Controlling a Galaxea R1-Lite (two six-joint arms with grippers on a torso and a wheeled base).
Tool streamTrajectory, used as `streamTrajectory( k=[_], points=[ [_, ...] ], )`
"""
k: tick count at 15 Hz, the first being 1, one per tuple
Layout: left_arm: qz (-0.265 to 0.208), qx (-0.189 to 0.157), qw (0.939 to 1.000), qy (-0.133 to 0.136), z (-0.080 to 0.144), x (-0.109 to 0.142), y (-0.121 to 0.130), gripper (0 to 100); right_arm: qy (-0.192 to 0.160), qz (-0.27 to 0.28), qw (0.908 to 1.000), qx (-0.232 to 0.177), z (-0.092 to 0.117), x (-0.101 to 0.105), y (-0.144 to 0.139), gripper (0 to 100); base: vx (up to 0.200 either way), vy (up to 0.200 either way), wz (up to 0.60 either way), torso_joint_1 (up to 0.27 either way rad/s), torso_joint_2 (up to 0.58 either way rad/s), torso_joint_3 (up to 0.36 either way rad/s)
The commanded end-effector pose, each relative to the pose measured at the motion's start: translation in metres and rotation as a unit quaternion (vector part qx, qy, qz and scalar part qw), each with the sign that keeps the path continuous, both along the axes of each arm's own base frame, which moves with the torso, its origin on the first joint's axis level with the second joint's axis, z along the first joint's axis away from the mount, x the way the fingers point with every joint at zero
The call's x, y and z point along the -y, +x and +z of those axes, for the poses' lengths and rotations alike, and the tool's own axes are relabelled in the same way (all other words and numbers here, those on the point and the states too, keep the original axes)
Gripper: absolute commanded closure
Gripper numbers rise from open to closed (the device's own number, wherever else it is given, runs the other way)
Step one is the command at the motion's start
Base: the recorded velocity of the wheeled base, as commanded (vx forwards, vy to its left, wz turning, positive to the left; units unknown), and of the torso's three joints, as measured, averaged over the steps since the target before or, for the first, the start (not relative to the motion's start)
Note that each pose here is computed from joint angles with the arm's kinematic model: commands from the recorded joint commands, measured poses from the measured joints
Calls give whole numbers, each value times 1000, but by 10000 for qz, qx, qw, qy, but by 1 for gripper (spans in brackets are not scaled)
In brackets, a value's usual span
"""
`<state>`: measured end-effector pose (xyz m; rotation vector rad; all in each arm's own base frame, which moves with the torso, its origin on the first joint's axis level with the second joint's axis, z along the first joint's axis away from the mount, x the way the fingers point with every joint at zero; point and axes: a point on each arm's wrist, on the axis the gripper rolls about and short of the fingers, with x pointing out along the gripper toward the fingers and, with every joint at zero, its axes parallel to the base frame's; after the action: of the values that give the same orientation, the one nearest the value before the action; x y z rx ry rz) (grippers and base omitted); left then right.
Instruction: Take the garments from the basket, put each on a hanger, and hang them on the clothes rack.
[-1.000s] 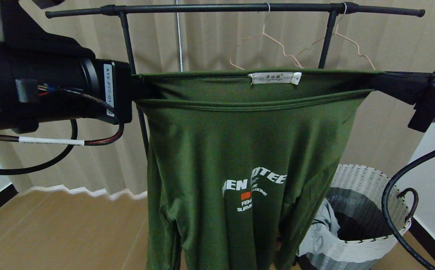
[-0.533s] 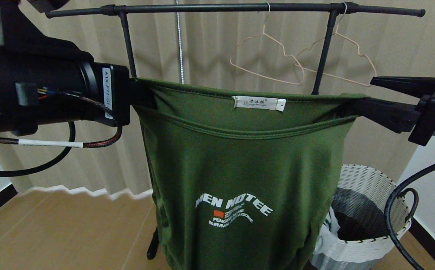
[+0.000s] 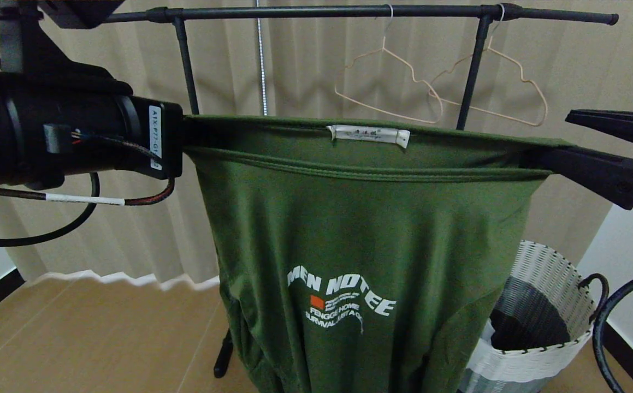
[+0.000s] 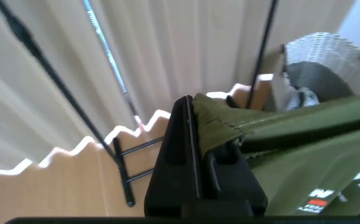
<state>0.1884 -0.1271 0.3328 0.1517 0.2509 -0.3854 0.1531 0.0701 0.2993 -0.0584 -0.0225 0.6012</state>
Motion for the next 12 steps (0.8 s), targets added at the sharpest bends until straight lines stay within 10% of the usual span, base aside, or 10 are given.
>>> streamTrajectory(
  k=[1, 12],
  points=[
    [147, -47, 9999, 65, -3, -1, 6, 100, 42, 107, 9999, 92, 3, 3, -7, 0, 0, 0, 0, 0, 0, 0],
    [176, 2, 9998, 6, -15, 0, 8, 100, 6, 329, 9995, -12, -11, 7, -20, 0, 0, 0, 0, 0, 0, 0]
  ],
)
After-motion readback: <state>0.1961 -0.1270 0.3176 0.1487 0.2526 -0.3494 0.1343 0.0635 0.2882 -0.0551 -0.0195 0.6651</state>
